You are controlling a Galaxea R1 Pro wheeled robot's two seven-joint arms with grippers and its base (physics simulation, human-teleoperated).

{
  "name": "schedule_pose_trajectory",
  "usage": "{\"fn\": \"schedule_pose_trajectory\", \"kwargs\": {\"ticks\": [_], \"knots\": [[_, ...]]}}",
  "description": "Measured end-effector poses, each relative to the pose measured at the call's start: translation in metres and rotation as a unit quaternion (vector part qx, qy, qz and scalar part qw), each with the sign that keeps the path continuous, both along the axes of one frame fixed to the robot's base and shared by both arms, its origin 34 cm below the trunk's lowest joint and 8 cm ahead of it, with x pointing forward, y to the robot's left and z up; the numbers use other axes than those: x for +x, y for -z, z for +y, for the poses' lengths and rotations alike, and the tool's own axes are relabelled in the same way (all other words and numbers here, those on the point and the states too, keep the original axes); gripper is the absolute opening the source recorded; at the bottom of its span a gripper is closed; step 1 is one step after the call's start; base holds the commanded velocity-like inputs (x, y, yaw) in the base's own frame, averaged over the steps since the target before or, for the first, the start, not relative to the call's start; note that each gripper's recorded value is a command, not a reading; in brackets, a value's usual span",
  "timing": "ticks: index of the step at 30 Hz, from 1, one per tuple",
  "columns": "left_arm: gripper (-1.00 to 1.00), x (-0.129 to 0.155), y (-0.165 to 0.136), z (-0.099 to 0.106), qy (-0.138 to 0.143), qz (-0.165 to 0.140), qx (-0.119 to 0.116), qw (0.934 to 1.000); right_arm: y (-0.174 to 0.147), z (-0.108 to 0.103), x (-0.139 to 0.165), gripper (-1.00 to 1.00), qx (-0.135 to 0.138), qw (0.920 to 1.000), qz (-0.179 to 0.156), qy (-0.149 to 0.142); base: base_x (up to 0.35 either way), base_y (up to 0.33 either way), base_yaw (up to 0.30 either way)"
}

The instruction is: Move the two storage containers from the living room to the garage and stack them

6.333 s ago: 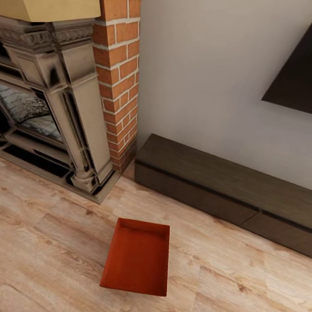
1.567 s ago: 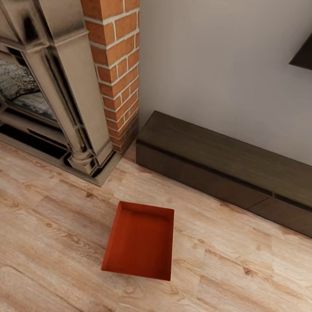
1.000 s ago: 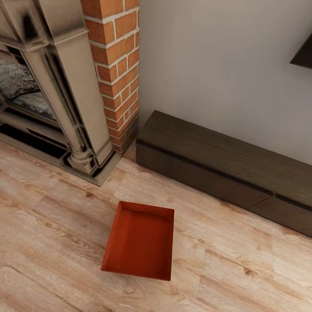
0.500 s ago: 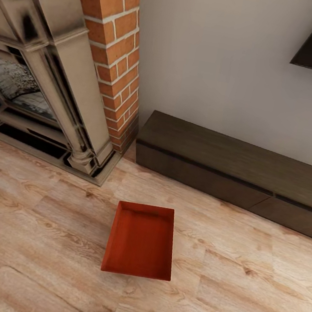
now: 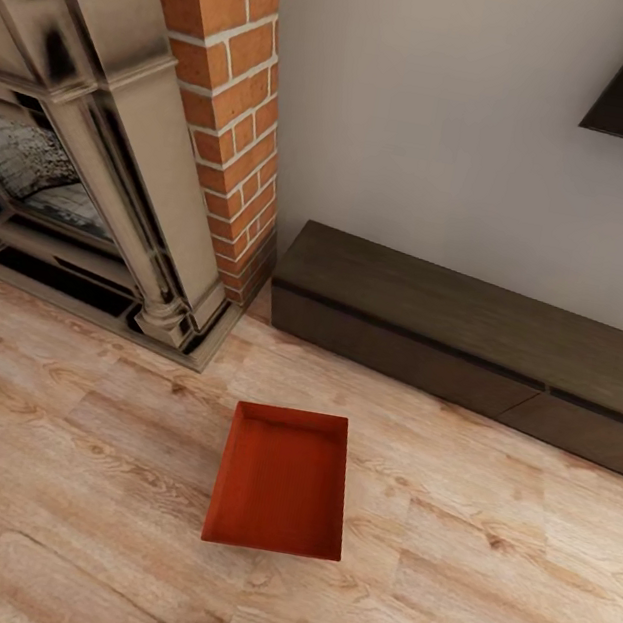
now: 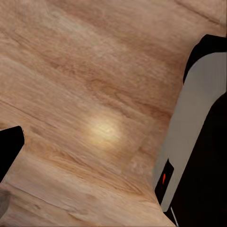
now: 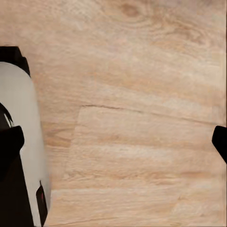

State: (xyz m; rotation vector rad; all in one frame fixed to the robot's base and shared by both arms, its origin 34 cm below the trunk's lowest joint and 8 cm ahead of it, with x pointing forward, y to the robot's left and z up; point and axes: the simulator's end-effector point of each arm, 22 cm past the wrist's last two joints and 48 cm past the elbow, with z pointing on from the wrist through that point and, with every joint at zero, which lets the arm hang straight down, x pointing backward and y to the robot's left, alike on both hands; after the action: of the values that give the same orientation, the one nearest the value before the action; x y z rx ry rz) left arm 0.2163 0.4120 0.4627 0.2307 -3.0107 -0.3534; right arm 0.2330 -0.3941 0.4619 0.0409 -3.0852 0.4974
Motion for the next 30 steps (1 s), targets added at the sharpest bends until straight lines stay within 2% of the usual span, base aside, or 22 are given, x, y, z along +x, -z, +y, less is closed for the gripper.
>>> {"fn": "schedule_pose_trajectory", "kwargs": {"ticks": [1, 2, 3, 4, 6, 7, 8, 9, 10, 12, 14, 15, 16, 18, 21, 23, 25, 28, 30], "knots": [[1.00, 0.009, -0.001, 0.007, -0.003, -0.001, 0.003, 1.0000, 0.004, -0.005, 0.035, 1.00, -0.008, 0.9997, -0.024, 0.002, 0.000, 0.000, 0.000], [1.00, 0.017, -0.002, 0.015, -0.012, 0.001, 0.007, 0.9999, 0.008, -0.009, 0.086, 1.00, -0.015, 0.9984, -0.053, 0.007, 0.000, 0.000, 0.000], [1.00, 0.046, 0.001, 0.020, -0.024, -0.014, 0.010, 0.9996, 0.011, -0.009, 0.138, 1.00, -0.018, 0.9964, -0.082, 0.012, 0.000, 0.000, 0.000], [1.00, 0.060, 0.002, 0.021, -0.029, -0.022, 0.013, 0.9993, 0.012, -0.008, 0.154, 1.00, -0.018, 0.9955, -0.092, 0.014, 0.000, 0.000, 0.000], [1.00, 0.123, 0.005, 0.024, -0.042, -0.057, 0.034, 0.9969, 0.011, 0.001, 0.205, 1.00, -0.013, 0.9917, -0.127, 0.017, 0.000, 0.000, 0.000], [1.00, 0.138, 0.005, 0.025, -0.044, -0.065, 0.041, 0.9961, 0.010, 0.005, 0.215, 1.00, -0.011, 0.9905, -0.136, 0.018, 0.000, 0.000, 0.000], [1.00, 0.167, 0.005, 0.022, -0.049, -0.080, 0.052, 0.9942, 0.009, 0.014, 0.232, 1.00, -0.005, 0.9884, -0.150, 0.018, 0.000, 0.000, 0.000], [1.00, 0.182, 0.005, 0.018, -0.051, -0.089, 0.055, 0.9932, 0.009, 0.020, 0.240, 1.00, -0.001, 0.9874, -0.157, 0.020, 0.000, 0.000, 0.000], [1.00, 0.206, 0.006, 0.005, -0.055, -0.100, 0.056, 0.9919, 0.009, 0.034, 0.254, 1.00, 0.008, 0.9855, -0.168, 0.020, 0.000, 0.000, 0.000], [1.00, 0.248, 0.009, -0.037, -0.059, -0.121, 0.040, 0.9901, 0.008, 0.065, 0.281, 1.00, 0.028, 0.9816, -0.187, 0.023, 0.000, 0.000, 0.000], [1.00, 0.273, 0.011, -0.085, -0.057, -0.134, 0.014, 0.9892, 0.008, 0.096, 0.294, 1.00, 0.048, 0.9791, -0.196, 0.023, 0.000, 0.000, 0.000], [1.00, 0.277, 0.011, -0.096, -0.056, -0.137, 0.009, 0.9890, 0.008, 0.106, 0.296, 1.00, 0.055, 0.9785, -0.198, 0.023, 0.000, 0.000, 0.000], [1.00, 0.287, 0.011, -0.127, -0.055, -0.143, -0.009, 0.9881, 0.007, 0.142, 0.301, 1.00, 0.078, 0.9764, -0.200, 0.023, 0.000, 0.000, 0.000], [1.00, 0.289, 0.012, -0.155, -0.055, -0.144, -0.025, 0.9877, 0.006, 0.168, 0.304, 1.00, 0.095, 0.9743, -0.203, 0.021, 0.000, 0.000, 0.000], [1.00, 0.288, 0.013, -0.181, -0.049, -0.151, -0.038, 0.9865, 0.004, 0.182, 0.309, 1.00, 0.107, 0.9712, -0.212, 0.016, 0.000, 0.000, 0.000], [1.00, 0.293, 0.011, -0.198, -0.033, -0.164, -0.047, 0.9848, 0.003, 0.186, 0.312, 1.00, 0.112, 0.9694, -0.218, 0.011, 0.000, 0.000, 0.000], [1.00, 0.305, 0.006, -0.226, 0.025, -0.184, -0.058, 0.9808, 0.001, 0.195, 0.315, 1.00, 0.120, 0.9676, -0.222, -0.007, 0.000, 0.000, 0.000], [1.00, 0.316, 0.002, -0.240, 0.069, -0.199, -0.063, 0.9755, 0.000, 0.204, 0.317, 1.00, 0.127, 0.9657, -0.225, -0.030, 0.000, 0.000, 0.000], [1.00, 0.319, 0.000, -0.242, 0.079, -0.204, -0.063, 0.9737, 0.000, 0.205, 0.318, 1.00, 0.128, 0.9652, -0.225, -0.033, 0.000, 0.000, 0.000]]}}
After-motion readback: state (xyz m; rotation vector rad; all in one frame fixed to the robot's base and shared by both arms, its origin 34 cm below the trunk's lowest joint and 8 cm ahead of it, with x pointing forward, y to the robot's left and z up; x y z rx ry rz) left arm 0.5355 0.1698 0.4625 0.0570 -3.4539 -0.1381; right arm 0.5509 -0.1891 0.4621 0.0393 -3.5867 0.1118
